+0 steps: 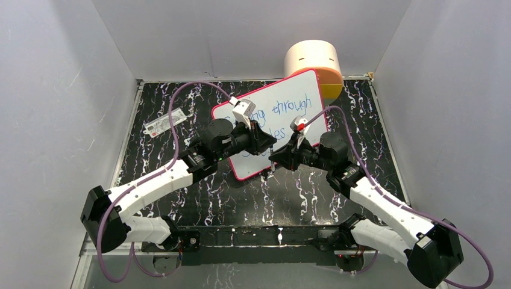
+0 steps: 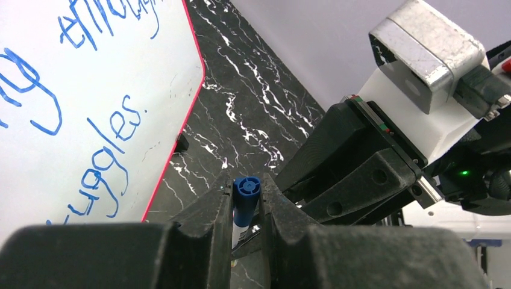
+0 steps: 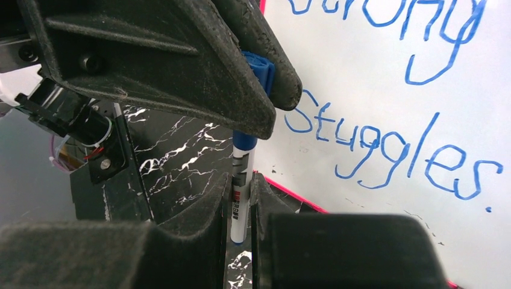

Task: Write a sentence on the whiteboard
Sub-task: Close the whiteboard marker, then place the whiteboard marker at the center of the board.

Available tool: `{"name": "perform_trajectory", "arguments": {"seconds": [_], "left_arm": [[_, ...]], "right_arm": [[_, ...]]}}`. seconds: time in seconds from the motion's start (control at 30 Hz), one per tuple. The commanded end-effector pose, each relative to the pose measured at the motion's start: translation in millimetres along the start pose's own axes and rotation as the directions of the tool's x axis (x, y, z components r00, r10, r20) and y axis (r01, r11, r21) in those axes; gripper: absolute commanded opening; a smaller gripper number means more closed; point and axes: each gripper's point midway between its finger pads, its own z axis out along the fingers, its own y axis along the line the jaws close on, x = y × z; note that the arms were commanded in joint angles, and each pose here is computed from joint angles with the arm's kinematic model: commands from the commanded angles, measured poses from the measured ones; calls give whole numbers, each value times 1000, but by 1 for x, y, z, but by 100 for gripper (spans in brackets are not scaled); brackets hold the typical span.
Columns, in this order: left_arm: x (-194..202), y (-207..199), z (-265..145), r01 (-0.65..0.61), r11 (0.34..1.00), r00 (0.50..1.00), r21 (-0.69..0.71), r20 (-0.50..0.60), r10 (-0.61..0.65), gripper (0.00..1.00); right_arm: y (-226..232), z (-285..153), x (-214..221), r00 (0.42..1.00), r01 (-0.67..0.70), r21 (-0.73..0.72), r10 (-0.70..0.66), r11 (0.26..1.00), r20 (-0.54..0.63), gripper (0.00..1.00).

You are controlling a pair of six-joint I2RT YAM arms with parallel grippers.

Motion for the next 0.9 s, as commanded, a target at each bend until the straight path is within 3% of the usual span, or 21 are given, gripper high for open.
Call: {"name": "perform_trajectory", "arguments": {"seconds": [0.0,0.27,0.43,0.67,0.87], "left_arm": [[57,-3,-7,126,992,975,20,-187,-120,0],[107,2,-12,179,984,933,2,-318,-169,0],[83,11,-16,118,990,956,-72,-261,-133,0],[-3,35,-18,29,981,995,-193,-92,-47,34],[-72,61,-37,-5,951,999,-310,41,19,58]], "right_arm": [[3,-17,-118,900,233,104,-255,967,353,0],[0,-23,-158,848,284,146,-319,948,424,0],[-3,-7,-117,924,255,59,-261,965,281,0],[-13,-1,-22,996,75,1,-75,997,-41,0],[-28,-18,57,942,-95,126,130,987,-311,0]]}}
